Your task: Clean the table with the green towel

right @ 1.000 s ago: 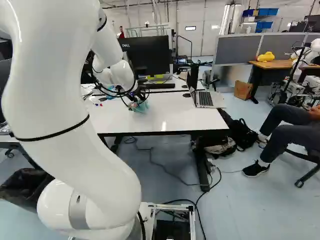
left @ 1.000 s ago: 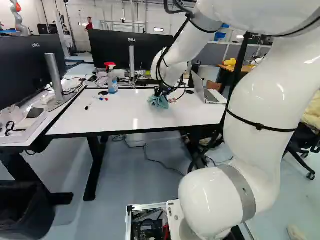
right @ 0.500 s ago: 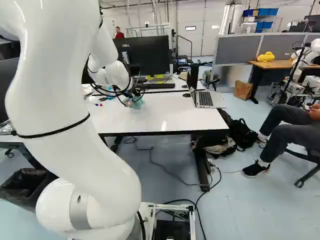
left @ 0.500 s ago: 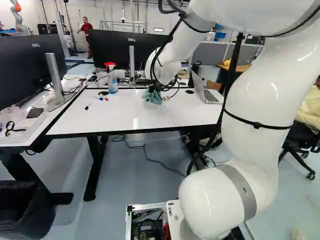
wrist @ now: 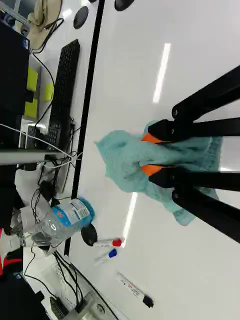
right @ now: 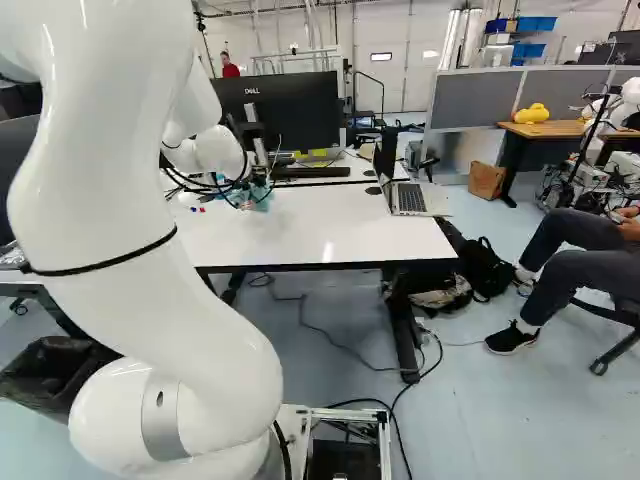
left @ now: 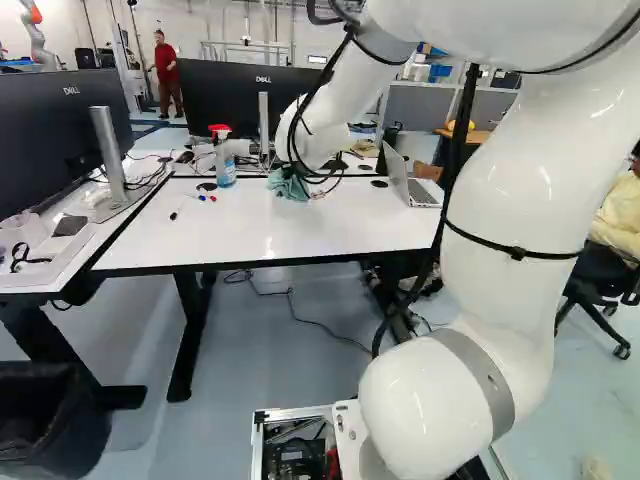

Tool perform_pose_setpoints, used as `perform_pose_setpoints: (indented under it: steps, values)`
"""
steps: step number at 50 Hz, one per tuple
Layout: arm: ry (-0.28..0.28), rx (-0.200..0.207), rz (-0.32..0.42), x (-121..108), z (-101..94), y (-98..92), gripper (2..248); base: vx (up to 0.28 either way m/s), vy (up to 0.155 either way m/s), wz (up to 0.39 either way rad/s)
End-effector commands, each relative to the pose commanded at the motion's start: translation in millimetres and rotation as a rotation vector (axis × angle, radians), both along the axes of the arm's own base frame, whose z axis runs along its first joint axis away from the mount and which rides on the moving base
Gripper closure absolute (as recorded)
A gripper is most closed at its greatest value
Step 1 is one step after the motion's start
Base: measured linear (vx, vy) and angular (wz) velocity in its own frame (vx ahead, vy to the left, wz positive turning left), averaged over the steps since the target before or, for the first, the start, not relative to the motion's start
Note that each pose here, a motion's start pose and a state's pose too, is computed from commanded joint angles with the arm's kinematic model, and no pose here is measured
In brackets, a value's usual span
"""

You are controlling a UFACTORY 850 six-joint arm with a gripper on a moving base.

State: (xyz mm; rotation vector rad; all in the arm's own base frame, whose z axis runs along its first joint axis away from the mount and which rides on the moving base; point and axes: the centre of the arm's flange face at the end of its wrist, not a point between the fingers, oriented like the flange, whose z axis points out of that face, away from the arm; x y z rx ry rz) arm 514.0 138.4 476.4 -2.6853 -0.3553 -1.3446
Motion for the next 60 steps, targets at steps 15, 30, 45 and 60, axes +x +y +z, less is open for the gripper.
perform_pose_setpoints:
  steps: [15,30,45,60]
  values:
    - [-0.014,0.004,0.043,-0.5,-13.4,23.6,185,0.000,0.000,0.000]
    - [-0.017,0.005,0.082,4.7,-29.0,48.1,185,0.000,0.000,0.000]
    - [0.005,-0.002,0.109,2.3,-45.9,63.4,185,0.000,0.000,0.000]
    - [0.036,-0.012,0.116,2.5,-63.7,67.6,185,0.000,0.000,0.000]
